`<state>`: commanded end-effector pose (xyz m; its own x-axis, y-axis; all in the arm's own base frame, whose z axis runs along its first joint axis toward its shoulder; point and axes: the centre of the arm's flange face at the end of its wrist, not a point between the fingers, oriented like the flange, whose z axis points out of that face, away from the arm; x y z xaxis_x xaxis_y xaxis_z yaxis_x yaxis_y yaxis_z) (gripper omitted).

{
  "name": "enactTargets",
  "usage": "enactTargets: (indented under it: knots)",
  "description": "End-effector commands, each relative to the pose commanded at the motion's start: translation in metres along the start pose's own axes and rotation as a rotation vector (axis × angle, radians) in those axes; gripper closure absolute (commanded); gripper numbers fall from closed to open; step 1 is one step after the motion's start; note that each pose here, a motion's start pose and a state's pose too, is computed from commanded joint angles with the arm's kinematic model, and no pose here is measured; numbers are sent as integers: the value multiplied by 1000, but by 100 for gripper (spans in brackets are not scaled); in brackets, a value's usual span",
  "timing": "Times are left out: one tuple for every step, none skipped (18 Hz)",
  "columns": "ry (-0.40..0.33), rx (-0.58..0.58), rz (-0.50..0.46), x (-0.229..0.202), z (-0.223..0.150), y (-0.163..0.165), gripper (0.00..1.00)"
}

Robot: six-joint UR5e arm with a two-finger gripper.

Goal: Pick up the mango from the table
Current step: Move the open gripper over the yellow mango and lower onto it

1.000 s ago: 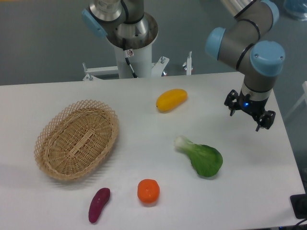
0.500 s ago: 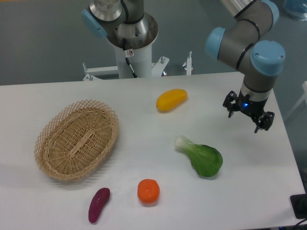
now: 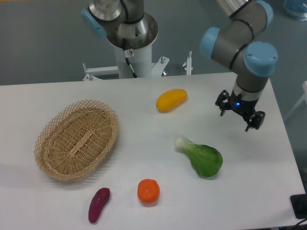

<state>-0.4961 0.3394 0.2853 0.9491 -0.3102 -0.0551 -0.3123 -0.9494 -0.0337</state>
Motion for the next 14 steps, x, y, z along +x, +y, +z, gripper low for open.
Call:
enactTargets:
  knots:
    - [0,0,3,5,-2,-2,0]
    - [-3,2,6,14,-6,-3,0]
    - [1,2,15,24,-7,-8,0]
    - [7,1,24,34,-7,-12,0]
    - [16,1,33,45,-6,-16,0]
    - [29,0,44,58,-3,-21,0]
    - [42,0,52,73,-2,-25,0]
    - [60,-2,50,96,1,-26,0]
    - [74,-5,52,110,5,-25,0]
    - [89,-6,50,123,10,-22,0]
    - [101,-10,52,135,14,-21,0]
    - [109,-8,58,144,17,-20,0]
    - [118,-10,60,150,20,-19,0]
    - [127,-11,61,153,23,-20,0]
